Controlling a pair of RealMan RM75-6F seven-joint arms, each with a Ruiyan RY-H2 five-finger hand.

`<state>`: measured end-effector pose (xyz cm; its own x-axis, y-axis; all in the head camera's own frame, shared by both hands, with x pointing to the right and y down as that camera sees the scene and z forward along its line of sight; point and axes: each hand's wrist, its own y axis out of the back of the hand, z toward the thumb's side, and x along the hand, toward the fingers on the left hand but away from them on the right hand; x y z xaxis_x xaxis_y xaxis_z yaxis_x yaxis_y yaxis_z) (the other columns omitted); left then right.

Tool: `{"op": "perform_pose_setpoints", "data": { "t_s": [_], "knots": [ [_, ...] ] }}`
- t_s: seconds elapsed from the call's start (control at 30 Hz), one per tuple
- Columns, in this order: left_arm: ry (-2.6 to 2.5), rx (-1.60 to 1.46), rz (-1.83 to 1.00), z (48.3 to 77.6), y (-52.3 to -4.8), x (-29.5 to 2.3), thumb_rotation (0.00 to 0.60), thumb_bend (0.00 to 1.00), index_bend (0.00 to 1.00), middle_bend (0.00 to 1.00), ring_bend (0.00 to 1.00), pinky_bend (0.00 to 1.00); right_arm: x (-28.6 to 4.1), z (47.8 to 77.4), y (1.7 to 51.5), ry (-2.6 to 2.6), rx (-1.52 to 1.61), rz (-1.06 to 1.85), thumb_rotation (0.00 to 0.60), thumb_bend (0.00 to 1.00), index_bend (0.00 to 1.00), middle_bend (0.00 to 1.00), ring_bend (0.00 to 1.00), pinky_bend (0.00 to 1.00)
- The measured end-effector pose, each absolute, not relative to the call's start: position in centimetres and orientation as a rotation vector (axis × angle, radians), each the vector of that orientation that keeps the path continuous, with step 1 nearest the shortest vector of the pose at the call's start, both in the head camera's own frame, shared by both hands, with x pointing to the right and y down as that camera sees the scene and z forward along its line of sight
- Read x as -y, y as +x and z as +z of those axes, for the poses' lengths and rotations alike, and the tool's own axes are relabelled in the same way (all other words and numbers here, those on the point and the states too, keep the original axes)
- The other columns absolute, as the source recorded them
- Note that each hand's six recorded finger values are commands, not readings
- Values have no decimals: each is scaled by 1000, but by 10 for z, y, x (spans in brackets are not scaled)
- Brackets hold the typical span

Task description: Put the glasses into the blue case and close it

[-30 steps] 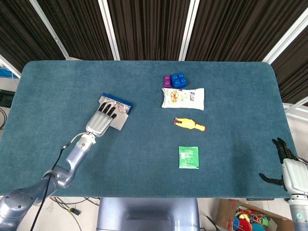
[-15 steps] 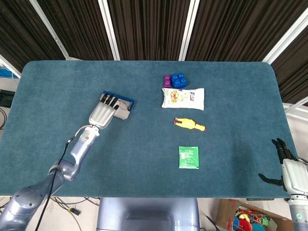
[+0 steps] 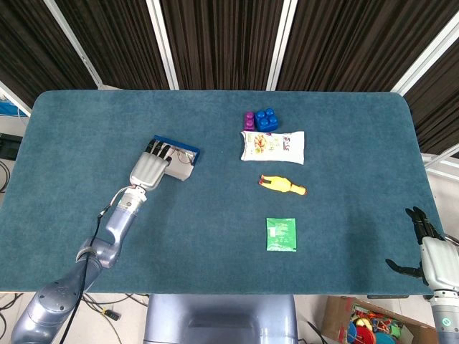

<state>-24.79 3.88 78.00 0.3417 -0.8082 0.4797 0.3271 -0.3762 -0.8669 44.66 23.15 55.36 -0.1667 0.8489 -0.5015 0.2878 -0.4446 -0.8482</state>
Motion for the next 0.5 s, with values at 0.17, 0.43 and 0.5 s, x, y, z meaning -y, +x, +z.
{"op": "perform_pose_setpoints", "data": {
  "t_s": [0.17, 0.43, 0.5],
  "knots": [
    [-1506, -463, -1310, 781, -253, -39, 600, 406, 483, 155, 55, 96, -232, 554, 447, -1650, 1297, 1652, 600, 172, 73, 8, 165, 294],
    [-1503, -472, -1320, 781, -256, -37, 600, 406, 542, 176, 55, 95, -232, 555, 447, -1654, 1285, 1663, 600, 183, 93, 8, 165, 294],
    [-1502, -470, -1319, 782, -256, -38, 600, 406, 553, 184, 55, 95, -232, 555, 447, -1652, 1289, 1665, 600, 185, 93, 8, 165, 294]
  ]
}}
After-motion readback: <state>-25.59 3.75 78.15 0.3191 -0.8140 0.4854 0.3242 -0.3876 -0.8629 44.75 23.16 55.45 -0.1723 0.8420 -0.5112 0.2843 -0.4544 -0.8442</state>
